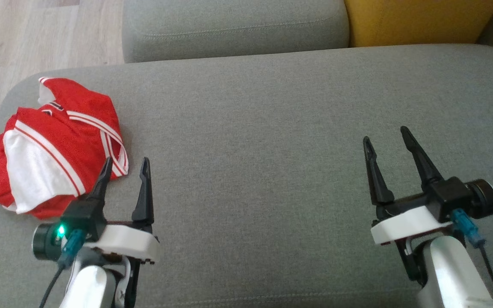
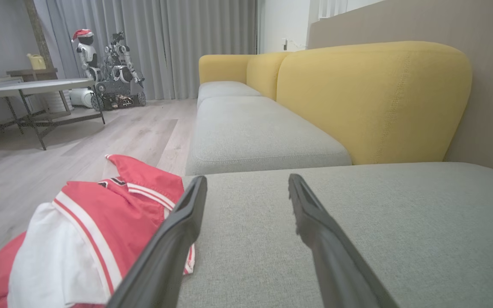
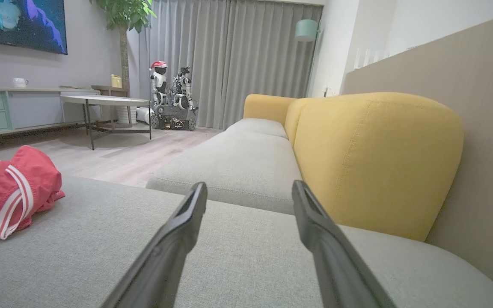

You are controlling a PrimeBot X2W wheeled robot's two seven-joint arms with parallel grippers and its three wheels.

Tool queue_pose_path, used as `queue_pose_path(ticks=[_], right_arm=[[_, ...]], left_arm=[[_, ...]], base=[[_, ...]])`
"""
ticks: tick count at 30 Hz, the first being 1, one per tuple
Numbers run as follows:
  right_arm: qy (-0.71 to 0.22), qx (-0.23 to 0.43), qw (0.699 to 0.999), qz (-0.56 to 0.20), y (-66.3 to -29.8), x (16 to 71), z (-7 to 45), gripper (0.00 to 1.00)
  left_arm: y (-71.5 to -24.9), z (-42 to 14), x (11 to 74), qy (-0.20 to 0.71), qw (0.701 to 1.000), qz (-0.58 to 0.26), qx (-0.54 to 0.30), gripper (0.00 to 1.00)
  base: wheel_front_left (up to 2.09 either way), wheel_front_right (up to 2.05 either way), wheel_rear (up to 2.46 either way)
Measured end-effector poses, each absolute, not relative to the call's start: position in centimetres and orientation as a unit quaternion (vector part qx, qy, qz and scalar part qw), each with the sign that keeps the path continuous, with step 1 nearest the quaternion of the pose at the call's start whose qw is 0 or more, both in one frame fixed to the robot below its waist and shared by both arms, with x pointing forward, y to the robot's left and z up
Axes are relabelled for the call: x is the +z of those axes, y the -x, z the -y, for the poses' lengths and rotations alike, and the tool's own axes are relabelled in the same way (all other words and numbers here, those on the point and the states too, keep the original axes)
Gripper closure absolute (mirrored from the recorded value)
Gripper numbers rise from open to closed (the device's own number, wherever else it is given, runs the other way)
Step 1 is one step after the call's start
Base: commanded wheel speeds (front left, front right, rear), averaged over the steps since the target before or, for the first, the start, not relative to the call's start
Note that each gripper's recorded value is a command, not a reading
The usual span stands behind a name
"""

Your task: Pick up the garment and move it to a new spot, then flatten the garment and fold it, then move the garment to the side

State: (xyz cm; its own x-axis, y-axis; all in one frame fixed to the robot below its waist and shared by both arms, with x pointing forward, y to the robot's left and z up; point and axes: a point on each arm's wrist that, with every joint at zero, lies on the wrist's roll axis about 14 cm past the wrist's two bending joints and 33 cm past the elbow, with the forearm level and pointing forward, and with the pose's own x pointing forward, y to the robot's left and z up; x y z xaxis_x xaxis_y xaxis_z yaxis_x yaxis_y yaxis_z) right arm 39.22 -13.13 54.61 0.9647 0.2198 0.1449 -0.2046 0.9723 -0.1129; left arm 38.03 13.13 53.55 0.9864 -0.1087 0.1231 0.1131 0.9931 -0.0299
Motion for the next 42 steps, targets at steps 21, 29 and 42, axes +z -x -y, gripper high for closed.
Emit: queue_pose_path(ticks=[21, 29, 42], right_arm=[[-0.060, 0.091, 0.994, 0.023, -38.4, 50.5, 13.7, 0.00], [-0.060, 0.086, 0.994, 0.007, -38.3, 49.5, 14.0, 0.00], [-0.060, 0.103, 0.993, 0.012, -39.1, 49.8, 12.8, 0.00]], left_arm=[[-37.1, -13.4, 52.6, 0.077, 0.993, 0.062, -0.059, 0.00], [-37.2, -12.8, 51.9, 0.067, 0.994, 0.052, -0.072, 0.00], [-36.9, -14.1, 51.7, 0.067, 0.995, 0.049, -0.052, 0.00]], base=[[0.00, 0.00, 0.00], [0.00, 0.00, 0.00], [0.00, 0.00, 0.00]])
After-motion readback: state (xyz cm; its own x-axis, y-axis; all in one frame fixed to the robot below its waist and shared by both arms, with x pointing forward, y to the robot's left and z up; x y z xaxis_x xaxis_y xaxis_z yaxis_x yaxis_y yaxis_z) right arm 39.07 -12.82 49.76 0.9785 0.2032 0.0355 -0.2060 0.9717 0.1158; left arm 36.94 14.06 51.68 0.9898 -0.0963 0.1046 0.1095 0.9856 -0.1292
